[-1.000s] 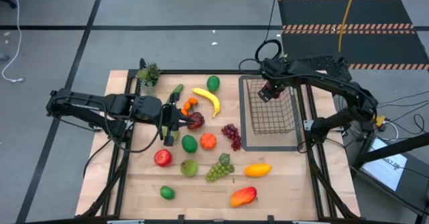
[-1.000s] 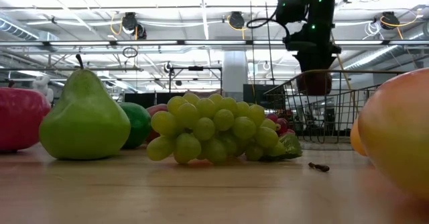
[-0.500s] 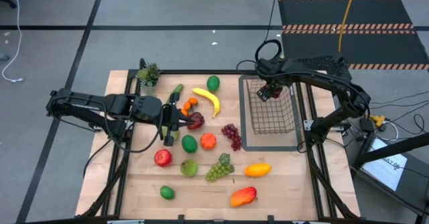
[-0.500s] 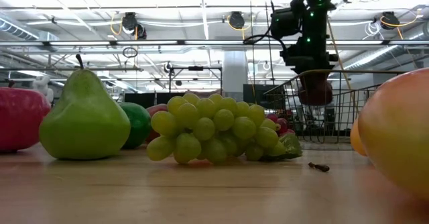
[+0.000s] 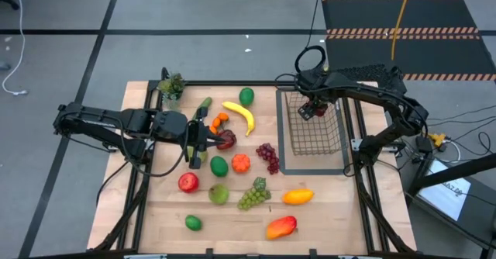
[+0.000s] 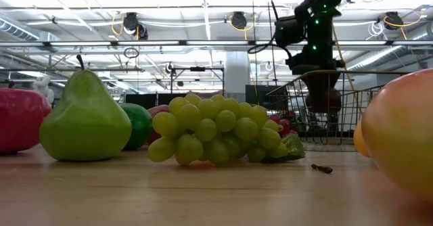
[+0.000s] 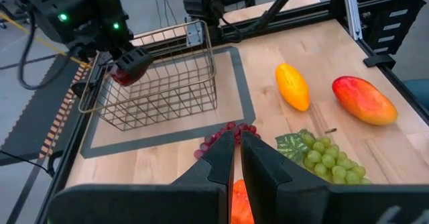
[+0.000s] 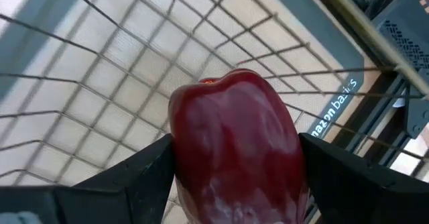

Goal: Build produce basket
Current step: Put the bottom right apple into the gold wire basket, then put the bottom apple into the gold wire basket

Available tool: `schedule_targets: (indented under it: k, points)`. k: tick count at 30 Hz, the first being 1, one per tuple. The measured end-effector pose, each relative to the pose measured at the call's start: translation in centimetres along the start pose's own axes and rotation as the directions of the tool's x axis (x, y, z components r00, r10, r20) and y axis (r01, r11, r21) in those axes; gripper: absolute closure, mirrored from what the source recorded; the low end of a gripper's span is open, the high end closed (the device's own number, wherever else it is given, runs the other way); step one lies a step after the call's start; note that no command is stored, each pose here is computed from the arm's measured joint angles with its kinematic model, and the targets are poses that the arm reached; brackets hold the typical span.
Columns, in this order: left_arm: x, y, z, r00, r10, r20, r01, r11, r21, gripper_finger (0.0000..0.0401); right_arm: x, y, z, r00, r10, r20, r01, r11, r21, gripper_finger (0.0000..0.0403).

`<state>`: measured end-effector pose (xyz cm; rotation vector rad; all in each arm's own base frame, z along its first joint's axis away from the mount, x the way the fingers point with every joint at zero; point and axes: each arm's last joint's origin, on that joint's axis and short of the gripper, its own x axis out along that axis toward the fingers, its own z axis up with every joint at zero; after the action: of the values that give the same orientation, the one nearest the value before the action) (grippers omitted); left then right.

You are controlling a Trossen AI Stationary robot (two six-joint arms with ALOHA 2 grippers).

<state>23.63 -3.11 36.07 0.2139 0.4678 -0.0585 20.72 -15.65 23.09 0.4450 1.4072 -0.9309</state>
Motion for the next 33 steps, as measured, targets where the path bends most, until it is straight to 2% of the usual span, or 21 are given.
schedule_targets:
  k: [14,25,30,33]
  points:
    - [0.0,0.0,0.0,1.0,0.0,0.003,0.0,1.0,-0.001,0.037,1.7,0.1,-0.8,0.998,-0.068,-0.007,0.068,0.997,-0.02,0.0112]
    - [0.0,0.0,0.0,1.0,0.0,0.001,0.0,1.0,-0.002,0.037,1.6,0.0,-0.8,0.994,-0.107,0.006,0.107,0.993,-0.051,0.0065]
    - [0.0,0.0,0.0,1.0,0.0,-0.001,0.0,1.0,-0.004,0.037,1.5,0.0,-0.7,0.995,-0.103,0.016,0.104,0.992,-0.073,0.0063]
    - [0.0,-0.1,-0.1,1.0,-0.004,-0.009,0.004,1.0,-0.004,0.037,1.1,0.1,-0.6,0.994,-0.085,0.064,0.09,0.994,-0.068,0.0063]
